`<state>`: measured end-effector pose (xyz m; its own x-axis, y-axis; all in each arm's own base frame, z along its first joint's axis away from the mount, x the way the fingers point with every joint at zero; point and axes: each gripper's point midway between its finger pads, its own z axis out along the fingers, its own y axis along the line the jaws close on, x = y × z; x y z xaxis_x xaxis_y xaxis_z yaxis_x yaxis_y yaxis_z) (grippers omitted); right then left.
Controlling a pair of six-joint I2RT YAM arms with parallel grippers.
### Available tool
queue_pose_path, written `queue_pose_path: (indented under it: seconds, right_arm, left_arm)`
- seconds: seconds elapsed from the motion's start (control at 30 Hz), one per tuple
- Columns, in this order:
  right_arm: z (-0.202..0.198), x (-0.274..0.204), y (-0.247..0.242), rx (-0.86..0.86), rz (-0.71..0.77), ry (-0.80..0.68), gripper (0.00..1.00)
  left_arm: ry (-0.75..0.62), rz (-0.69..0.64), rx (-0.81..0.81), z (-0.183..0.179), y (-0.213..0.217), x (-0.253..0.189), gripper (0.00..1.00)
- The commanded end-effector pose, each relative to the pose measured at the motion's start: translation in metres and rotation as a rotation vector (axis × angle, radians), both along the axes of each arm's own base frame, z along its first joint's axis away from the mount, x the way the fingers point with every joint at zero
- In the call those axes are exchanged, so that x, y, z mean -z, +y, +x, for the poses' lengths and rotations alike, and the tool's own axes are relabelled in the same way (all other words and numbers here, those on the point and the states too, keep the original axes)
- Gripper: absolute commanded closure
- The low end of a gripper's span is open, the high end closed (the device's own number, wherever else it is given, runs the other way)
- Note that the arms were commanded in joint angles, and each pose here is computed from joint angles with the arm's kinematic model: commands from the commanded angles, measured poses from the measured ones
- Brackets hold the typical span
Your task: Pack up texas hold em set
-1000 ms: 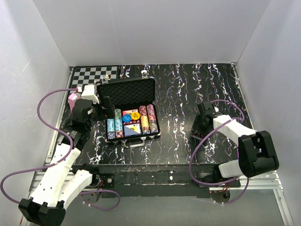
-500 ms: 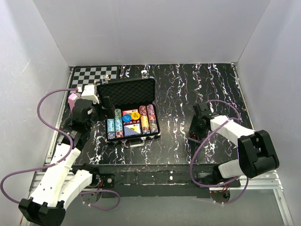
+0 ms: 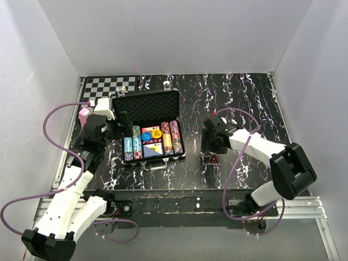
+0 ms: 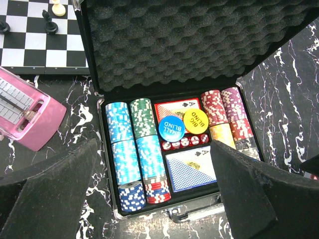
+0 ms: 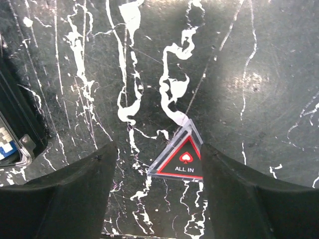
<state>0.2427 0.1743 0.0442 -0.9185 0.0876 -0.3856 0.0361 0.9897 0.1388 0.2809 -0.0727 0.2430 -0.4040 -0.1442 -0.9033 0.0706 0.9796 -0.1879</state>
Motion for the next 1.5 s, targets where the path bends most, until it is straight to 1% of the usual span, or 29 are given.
queue_pose_path:
  seconds: [0.0, 0.1, 0.17, 0.3, 0.57, 0.97, 1.23, 1.47]
  right_arm:
    - [-0.006, -0.013, -0.014, 0.022, -0.048, -0.005, 0.20]
    - [-0.020, -0.013, -0.029, 0.068, -0.089, 0.015, 0.13]
    - [-0.027, -0.012, -0.033, 0.089, -0.080, 0.024, 0.11]
    - [-0.039, -0.005, -0.026, 0.094, -0.044, 0.052, 0.09]
    - [-0.053, 0.011, -0.016, 0.084, -0.064, 0.110, 0.07]
    - [-0.059, 0.025, -0.022, 0.093, -0.090, 0.130, 0.06]
    - [-0.058, 0.026, -0.018, 0.084, -0.073, 0.129, 0.10]
    - [-0.058, 0.031, -0.019, 0.079, -0.086, 0.138, 0.11]
  left_arm:
    - [-0.015, 0.000, 0.006, -0.002, 0.000, -0.001, 0.02]
    - [-0.016, -0.003, 0.008, -0.002, 0.000, -0.001, 0.02]
    - [-0.014, -0.003, 0.010, -0.002, -0.001, -0.001, 0.02]
    - [-0.013, -0.005, 0.015, -0.002, -0.002, 0.000, 0.02]
    - [-0.011, -0.008, 0.019, -0.002, -0.003, 0.000, 0.02]
    - [-0.006, -0.010, 0.023, -0.002, -0.003, 0.002, 0.02]
    - [-0.006, -0.011, 0.024, -0.001, -0.004, 0.002, 0.02]
    - [-0.006, -0.010, 0.023, -0.001, -0.004, 0.002, 0.02]
